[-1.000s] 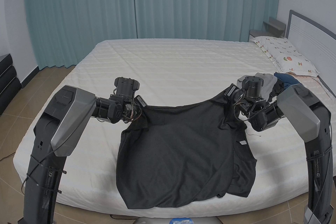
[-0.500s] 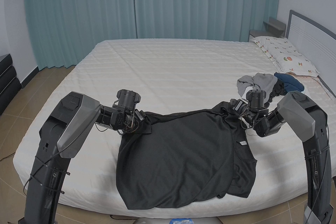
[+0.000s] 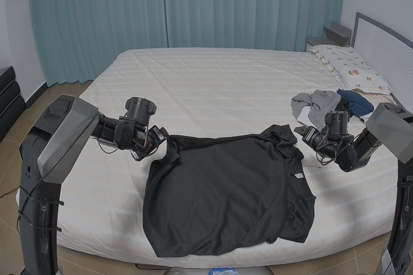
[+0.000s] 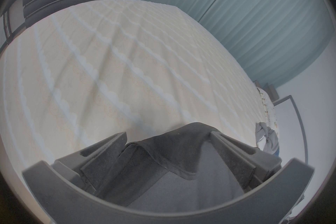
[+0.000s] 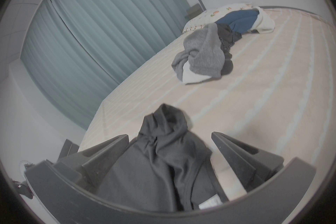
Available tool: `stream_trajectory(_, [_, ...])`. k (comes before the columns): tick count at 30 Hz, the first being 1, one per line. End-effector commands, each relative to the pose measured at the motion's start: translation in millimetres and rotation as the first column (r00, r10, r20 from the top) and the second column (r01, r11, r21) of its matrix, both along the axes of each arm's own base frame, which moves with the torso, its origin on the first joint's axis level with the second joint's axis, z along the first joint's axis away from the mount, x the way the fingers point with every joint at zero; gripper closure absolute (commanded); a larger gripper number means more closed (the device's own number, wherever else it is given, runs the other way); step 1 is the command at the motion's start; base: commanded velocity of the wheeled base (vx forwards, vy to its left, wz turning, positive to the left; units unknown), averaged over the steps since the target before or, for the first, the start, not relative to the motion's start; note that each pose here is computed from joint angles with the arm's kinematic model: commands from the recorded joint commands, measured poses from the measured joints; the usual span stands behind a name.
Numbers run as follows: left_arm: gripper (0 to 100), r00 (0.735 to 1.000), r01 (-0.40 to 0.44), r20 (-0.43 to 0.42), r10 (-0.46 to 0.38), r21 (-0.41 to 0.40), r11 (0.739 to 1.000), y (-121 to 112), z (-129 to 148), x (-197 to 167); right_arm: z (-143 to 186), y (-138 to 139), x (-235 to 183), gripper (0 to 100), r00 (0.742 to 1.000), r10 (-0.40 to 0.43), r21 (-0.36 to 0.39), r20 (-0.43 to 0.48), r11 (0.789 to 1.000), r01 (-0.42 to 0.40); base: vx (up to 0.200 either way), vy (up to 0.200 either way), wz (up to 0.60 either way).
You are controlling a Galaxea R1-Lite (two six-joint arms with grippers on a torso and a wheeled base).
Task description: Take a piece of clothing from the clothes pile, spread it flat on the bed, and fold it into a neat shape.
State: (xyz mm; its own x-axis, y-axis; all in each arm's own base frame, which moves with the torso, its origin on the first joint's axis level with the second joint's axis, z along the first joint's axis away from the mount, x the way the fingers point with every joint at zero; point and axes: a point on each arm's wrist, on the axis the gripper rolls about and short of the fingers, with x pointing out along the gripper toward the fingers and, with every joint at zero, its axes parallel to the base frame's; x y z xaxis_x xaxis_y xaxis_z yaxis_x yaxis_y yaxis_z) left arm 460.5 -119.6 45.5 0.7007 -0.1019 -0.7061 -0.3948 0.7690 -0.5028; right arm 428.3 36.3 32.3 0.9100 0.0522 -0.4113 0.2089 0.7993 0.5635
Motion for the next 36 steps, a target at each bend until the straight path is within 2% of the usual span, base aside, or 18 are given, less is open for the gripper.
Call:
stream_trajectory(1, [0, 0.999, -0.017, 0.042, 0.019, -0.05, 0.999, 28, 23, -12, 18, -4, -38, 0, 0.999, 0.043, 0.044, 0.015, 0.998, -0.044, 0.0, 0.0, 0.0])
stream_trajectory(3, [0, 1.0, -0.007, 0.026, 0.008, -0.065, 0.998, 32, 23, -17, 11, -4, -46, 0, 0.999, 0.048, 0.043, -0.004, 0.998, -0.048, 0.0, 0.0, 0.0])
stream_trajectory(8, [0, 0.997, 0.075, -0.022, -0.079, -0.148, 0.986, 39, 26, -36, -6, -5, -68, 0, 0.997, 0.061, 0.062, -0.054, 0.996, -0.057, 0.0, 0.0, 0.0])
stream_trajectory(12, [0, 0.992, 0.101, -0.058, -0.113, -0.178, 0.979, 42, 20, -52, -10, -2, -89, 0, 0.997, 0.05, 0.146, -0.066, 0.988, -0.04, 0.0, 0.0, 0.0])
stream_trajectory(19, [0, 0.994, 0.114, 0.023, -0.111, -0.148, 0.982, 26, 10, -41, -20, -3, -102, 0, 0.997, 0.03, 0.221, -0.073, 0.975, -0.013, 0.0, 0.0, 0.0])
stream_trajectory(21, [0, 0.994, 0.106, 0.039, -0.102, -0.099, 0.989, 6, 4, -33, -24, -2, -107, 0, 0.995, 0.018, 0.27, -0.102, 0.963, 0.011, 0.0, 0.0, 0.0])
stream_trajectory(24, [0, 0.994, 0.091, 0.068, -0.086, -0.06, 0.994, -7, 1, -24, -26, -4, -109, 0, 0.993, 0.02, 0.285, -0.115, 0.959, 0.014, 0.0, 0.0, 0.0])
stream_trajectory(26, [0, 0.991, 0.109, 0.078, -0.108, -0.003, 0.994, -22, -3, -19, -30, -6, -112, 0, 0.991, 0.021, 0.289, -0.135, 0.957, 0.02, 0.0, 0.0, 0.0])
stream_trajectory(29, [0, 0.986, 0.151, 0.064, -0.154, 0.049, 0.987, -39, -11, -15, -36, -8, -118, 0, 0.986, 0.013, 0.288, -0.167, 0.957, 0.036, 0.0, 0.0, 0.0])
stream_trajectory(31, [0, 0.985, 0.158, 0.063, -0.163, 0.079, 0.984, -53, -19, -13, -36, -12, -117, 0, 0.988, 0.002, 0.289, -0.154, 0.956, 0.044, 0.0, 0.0, 0.0])
stream_trajectory(33, [0, 0.983, 0.16, 0.068, -0.168, 0.113, 0.981, -59, -24, -10, -38, -13, -118, 0, 0.989, -0.001, 0.289, -0.149, 0.956, 0.044, 0.0, 0.0, 0.0])
stream_trajectory(36, [0, 0.979, 0.181, 0.05, -0.195, 0.207, 0.961, -64, -40, -6, -38, -13, -119, 0, 0.992, 0.0, 0.289, -0.129, 0.957, 0.038, 0.0, 0.0, 0.0])
